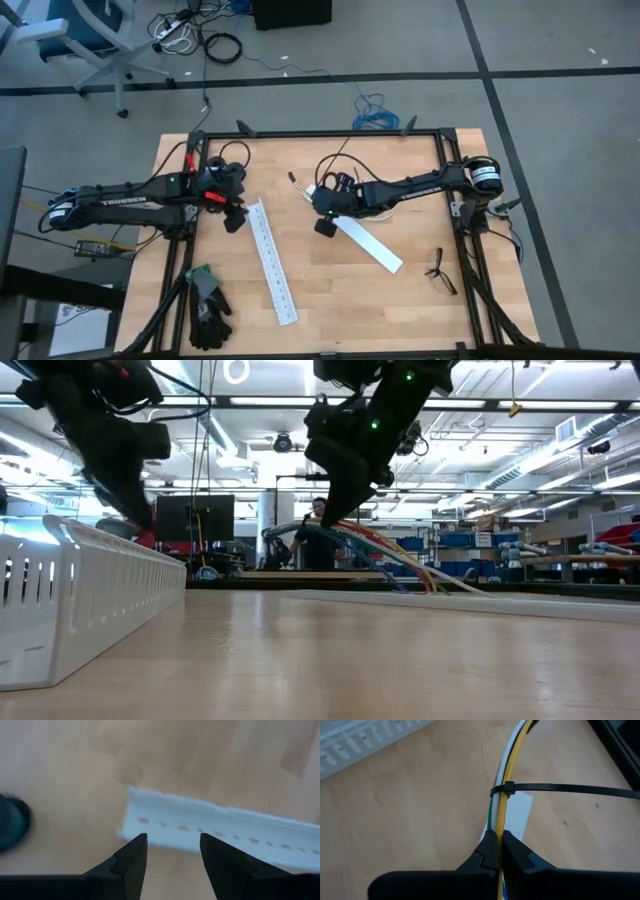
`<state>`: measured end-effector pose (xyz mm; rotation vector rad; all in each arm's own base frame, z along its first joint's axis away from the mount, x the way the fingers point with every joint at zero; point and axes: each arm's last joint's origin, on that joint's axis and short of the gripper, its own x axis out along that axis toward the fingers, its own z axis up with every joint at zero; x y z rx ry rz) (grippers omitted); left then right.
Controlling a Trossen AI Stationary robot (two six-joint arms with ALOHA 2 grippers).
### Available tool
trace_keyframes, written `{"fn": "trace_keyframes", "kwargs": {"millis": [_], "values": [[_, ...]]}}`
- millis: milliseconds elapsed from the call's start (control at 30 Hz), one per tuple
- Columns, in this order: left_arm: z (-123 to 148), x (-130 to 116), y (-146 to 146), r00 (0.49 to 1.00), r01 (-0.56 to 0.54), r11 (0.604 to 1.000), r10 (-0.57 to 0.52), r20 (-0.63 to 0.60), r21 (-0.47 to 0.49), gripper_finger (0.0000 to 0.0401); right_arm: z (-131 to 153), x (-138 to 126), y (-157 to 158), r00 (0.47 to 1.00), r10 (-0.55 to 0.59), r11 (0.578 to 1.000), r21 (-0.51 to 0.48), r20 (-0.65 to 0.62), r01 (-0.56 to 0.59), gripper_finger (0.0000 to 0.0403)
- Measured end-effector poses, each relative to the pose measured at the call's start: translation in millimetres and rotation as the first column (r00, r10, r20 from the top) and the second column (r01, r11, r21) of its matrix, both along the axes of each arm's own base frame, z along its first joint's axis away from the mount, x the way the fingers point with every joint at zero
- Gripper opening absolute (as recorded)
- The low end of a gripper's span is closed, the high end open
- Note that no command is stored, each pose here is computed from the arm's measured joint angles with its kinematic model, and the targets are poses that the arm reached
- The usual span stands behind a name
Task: Ziptie cables
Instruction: Put the zip-tied cables into the white cable duct
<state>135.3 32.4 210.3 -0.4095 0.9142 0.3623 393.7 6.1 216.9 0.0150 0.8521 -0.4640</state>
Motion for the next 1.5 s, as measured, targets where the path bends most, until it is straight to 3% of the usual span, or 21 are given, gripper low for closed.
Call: {"fn": "trace_keyframes", "kwargs": {"millis": [133, 400, 700, 933, 1100, 1300, 1500], "values": [[-5, -4, -8, 0.998, -0.016, 0.994, 0.01, -0.057, -0.106, 0.0193, 0, -1, 5, 1.0, 0.023, 1.0, -0.005, -0.013, -0.023, 0.0], [-8, -1, -33, 0.996, -0.006, 0.982, -0.012, -0.093, -0.188, 0.0181, -1, -2, 13, 0.998, 0.052, 0.999, -0.013, -0.036, -0.052, 0.0], [-34, 31, -77, 0.986, 0.06, 0.992, -0.077, -0.146, -0.114, 0.0164, -3, -6, 32, 0.997, 0.065, 0.998, 0.01, -0.048, -0.065, 0.0], [-69, 57, -92, 0.974, 0.066, 0.994, -0.082, -0.21, -0.082, 0.0163, -5, -15, 66, 0.999, 0.026, 0.999, 0.039, -0.037, -0.025, 0.0], [-82, 78, -98, 0.983, 0.101, 0.993, -0.109, -0.15, -0.055, 0.0163, 3, -30, 92, 0.999, -0.036, 0.992, 0.122, -0.008, 0.037, 0.0], [-73, 97, -101, 0.995, 0.088, 0.995, -0.089, 0.033, 0.037, 0.0163, 32, -66, 117, 0.992, -0.123, 0.981, 0.154, 0.023, 0.118, 0.0], [-68, 110, -101, 0.982, 0.023, 0.997, -0.035, 0.185, 0.069, 0.0163, 63, -108, 139, 0.97, -0.237, 0.948, 0.203, -0.058, 0.244, 0.0]]}}
